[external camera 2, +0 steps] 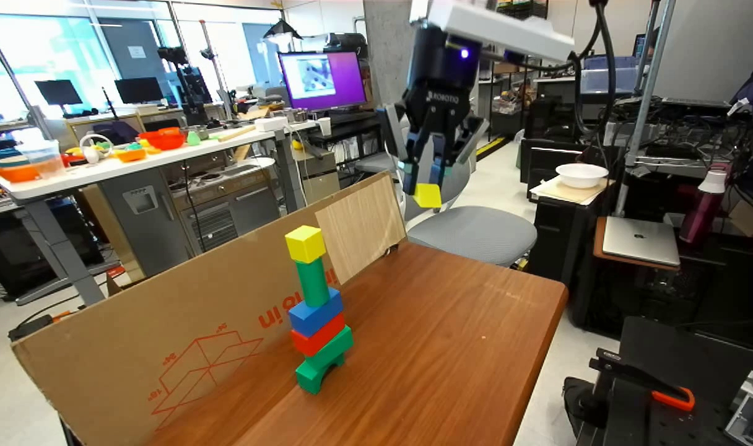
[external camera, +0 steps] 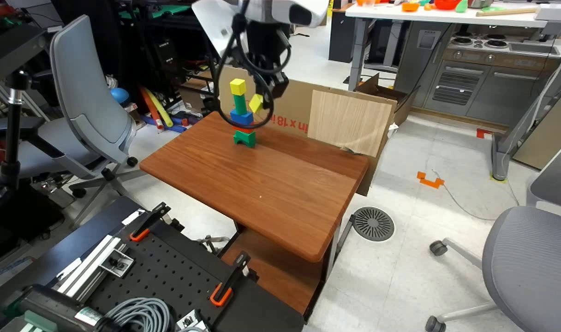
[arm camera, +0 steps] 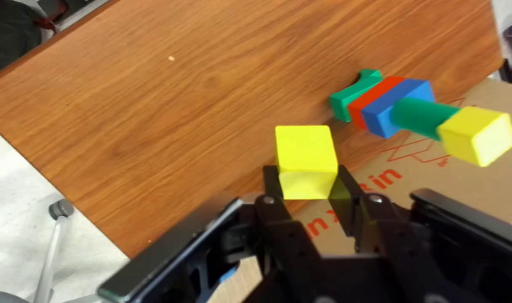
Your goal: Pick the triangular block on the table and put it on top of the stack of blocks
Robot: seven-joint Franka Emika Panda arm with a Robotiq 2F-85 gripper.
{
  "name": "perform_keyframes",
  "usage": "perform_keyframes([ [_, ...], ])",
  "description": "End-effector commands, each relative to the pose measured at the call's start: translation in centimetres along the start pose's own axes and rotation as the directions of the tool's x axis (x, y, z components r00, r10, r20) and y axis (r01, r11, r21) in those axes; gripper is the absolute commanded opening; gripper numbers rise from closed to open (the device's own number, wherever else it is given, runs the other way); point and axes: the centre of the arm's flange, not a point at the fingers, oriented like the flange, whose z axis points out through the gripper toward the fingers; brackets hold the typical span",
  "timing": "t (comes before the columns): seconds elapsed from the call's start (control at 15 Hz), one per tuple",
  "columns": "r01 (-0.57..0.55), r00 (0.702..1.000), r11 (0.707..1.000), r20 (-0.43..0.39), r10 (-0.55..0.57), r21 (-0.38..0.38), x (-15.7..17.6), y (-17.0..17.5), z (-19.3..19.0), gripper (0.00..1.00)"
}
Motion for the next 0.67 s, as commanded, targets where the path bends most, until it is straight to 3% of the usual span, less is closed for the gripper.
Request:
perform_keyframes([
  [0.0, 0.043, 0.999, 0.996, 0.012, -0.044, 0.079, -2.1, -3.7, -3.7, 0.08],
  [0.27, 0.075, 0.997, 0.990, -0.023, -0.073, 0.121, -2.5, -7.6, -5.4, 0.08],
  [0.6, 0.099, 0.994, 0.989, -0.063, -0.092, 0.108, -1.9, -12.1, -5.5, 0.08],
])
